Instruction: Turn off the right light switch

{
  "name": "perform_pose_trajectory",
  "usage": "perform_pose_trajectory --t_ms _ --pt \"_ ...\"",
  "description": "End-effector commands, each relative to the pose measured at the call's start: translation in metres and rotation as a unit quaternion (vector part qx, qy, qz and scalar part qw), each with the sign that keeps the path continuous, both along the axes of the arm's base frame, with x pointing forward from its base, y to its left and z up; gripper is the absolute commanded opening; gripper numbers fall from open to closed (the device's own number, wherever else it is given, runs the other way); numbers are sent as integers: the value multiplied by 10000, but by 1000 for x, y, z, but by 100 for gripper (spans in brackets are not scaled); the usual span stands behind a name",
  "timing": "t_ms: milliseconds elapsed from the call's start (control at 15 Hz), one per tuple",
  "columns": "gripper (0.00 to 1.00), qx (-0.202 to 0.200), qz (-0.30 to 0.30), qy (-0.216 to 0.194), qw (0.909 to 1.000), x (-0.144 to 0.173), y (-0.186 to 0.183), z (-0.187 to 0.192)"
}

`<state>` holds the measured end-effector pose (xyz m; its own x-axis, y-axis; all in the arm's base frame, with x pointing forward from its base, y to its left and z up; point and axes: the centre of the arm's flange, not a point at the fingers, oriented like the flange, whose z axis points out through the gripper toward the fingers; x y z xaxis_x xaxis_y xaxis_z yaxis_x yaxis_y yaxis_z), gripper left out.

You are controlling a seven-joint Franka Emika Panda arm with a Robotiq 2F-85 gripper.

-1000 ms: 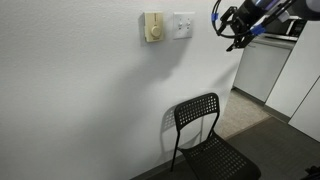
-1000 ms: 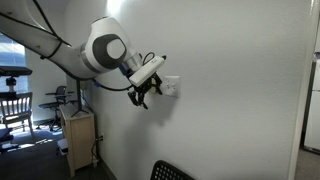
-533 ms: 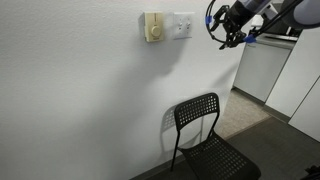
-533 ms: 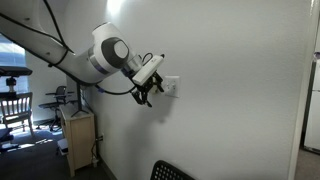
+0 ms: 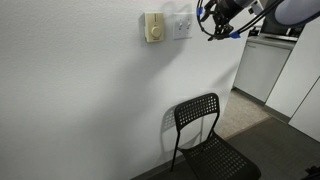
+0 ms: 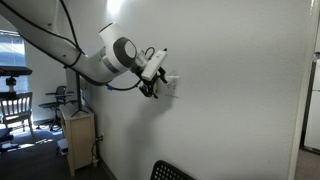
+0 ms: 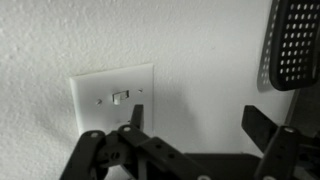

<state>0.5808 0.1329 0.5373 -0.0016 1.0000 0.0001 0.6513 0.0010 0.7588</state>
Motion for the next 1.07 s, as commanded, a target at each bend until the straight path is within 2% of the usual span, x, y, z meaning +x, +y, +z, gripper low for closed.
perform_pose_trajectory --t_ms 0,533,1000 --pt "100 -31 152 -415 9990 24 -7 4" --pt "100 251 800 -568 9949 57 -4 3" --pt "100 167 626 -707 9954 62 -16 15"
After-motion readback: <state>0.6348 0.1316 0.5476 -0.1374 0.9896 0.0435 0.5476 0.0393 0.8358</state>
